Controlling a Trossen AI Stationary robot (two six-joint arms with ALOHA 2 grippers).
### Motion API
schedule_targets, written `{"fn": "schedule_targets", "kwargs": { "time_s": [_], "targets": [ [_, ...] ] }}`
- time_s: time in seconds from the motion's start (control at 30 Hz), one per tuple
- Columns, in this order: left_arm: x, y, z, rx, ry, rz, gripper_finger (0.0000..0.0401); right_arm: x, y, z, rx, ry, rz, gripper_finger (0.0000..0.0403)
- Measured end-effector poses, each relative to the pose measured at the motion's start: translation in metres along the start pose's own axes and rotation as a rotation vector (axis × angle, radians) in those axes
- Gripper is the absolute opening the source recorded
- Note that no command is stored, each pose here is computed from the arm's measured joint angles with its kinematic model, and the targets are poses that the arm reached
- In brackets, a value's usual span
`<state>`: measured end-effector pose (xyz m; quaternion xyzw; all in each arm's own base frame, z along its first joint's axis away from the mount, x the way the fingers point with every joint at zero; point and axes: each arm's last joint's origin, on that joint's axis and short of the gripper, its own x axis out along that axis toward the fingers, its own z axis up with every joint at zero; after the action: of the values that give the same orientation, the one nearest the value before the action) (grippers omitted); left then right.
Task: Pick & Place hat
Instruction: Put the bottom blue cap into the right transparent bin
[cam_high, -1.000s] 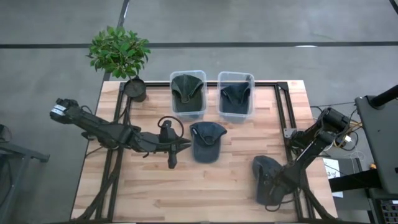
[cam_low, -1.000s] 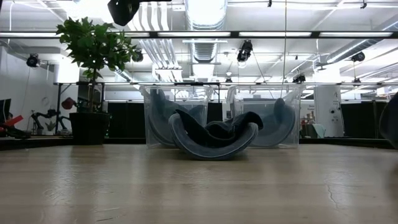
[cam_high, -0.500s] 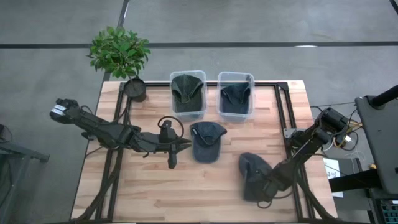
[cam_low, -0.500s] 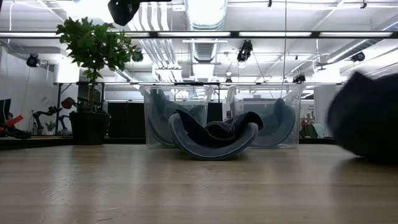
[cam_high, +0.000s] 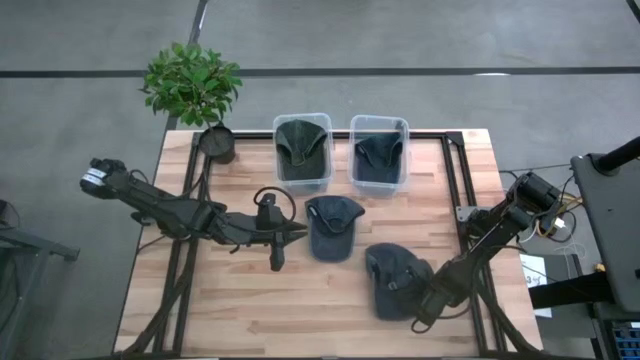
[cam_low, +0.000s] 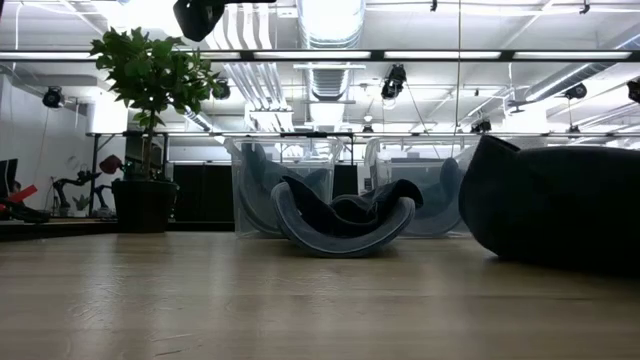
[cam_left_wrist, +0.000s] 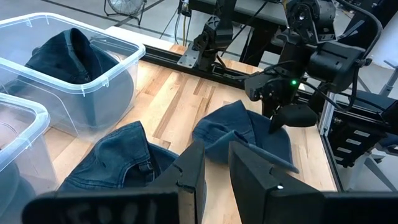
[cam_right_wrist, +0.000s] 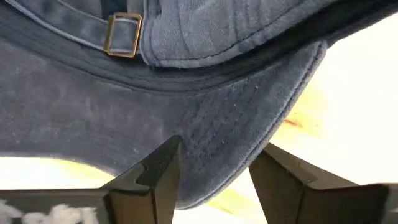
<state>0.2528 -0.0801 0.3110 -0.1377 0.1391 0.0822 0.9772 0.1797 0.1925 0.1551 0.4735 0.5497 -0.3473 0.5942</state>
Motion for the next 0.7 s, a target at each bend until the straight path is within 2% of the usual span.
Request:
{"fn": "schedule_targets", "kwargs": {
  "time_s": [0.37, 0.5, 0.7],
  "targets": [
    [0.0000, 0.0000, 0.0000, -0.001, 0.000, 0.000, 0.0066, -0.0004, 0.0048, 0.0018, 0.008, -0.094, 0.091, 0.0163],
    [0.0000, 0.0000, 0.0000, -0.001, 0.000, 0.000, 0.0066, 0.0014, 0.0058, 0.0019, 0.027, -0.116, 0.109, 0.0135],
    [0.0000, 0.0000, 0.0000, -0.001, 0.000, 0.000, 0.0066, 0.0030, 0.0053, 0.0033, 0.037, -0.145, 0.131, 0.0071]
  ]
}}
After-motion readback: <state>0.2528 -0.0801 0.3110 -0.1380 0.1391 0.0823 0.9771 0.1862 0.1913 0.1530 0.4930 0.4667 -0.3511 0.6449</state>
